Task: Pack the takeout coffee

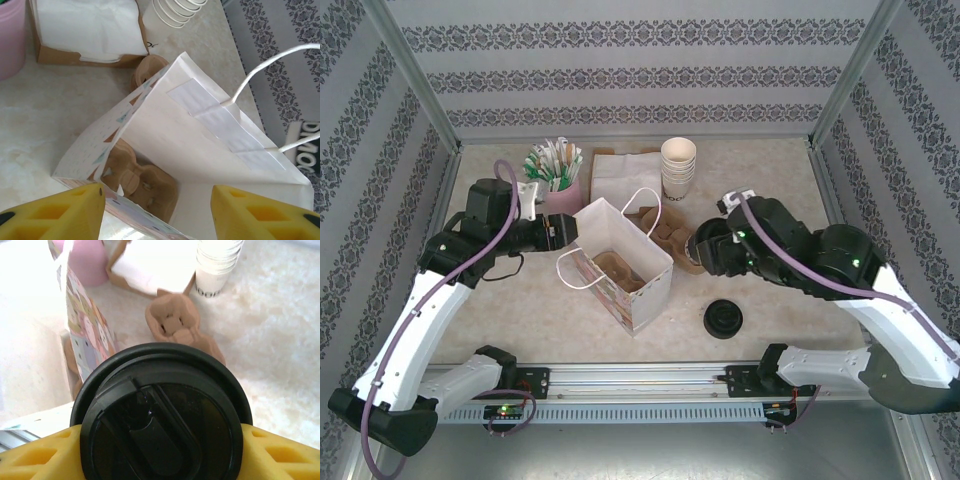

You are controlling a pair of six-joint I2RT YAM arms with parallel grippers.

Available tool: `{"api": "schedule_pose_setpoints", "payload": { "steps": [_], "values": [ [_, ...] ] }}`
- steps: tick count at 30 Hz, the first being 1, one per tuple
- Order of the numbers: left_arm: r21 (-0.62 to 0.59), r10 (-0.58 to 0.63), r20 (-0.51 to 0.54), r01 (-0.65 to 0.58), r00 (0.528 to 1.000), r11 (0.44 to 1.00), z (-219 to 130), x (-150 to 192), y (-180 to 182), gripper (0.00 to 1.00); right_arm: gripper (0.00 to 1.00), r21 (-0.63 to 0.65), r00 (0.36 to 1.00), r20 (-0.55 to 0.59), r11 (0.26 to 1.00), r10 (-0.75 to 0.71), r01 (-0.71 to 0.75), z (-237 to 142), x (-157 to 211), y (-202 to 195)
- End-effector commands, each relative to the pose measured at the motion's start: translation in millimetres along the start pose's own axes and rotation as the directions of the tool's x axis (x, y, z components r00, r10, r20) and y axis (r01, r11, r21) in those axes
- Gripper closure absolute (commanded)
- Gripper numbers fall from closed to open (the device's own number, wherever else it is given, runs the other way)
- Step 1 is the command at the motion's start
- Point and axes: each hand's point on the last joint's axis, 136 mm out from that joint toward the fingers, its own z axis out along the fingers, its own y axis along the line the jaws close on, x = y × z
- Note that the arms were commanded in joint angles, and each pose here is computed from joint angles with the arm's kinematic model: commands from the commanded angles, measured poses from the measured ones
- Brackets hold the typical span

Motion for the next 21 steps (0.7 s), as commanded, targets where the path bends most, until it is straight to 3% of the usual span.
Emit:
{"api": "schedule_pose_setpoints", "payload": {
  "steps": [1, 9, 21],
  "values": [
    [0.045, 0.001, 0.008, -0.001, 1.0, 0.999, -2, 1, -11, 0.42, 0.38, 0.026, 0.997, 0.064, 0.999, -0.04, 0.039, -18, -18, -9],
    [0.066, -0.005, -0.011, 0.006, 1.0, 0.998, 0, 8, -19, 0.42, 0.39, -0.072, 0.983, 0.179, 0.996, -0.042, 0.056, -37, -59, 14],
    [0.087, -0.014, -0.053, 0.019, 0.998, 0.996, 7, 27, -28, 0.42, 0.4, -0.235, 0.975, 0.209, 0.964, -0.076, 0.125, -35, -87, 74]
  ]
}}
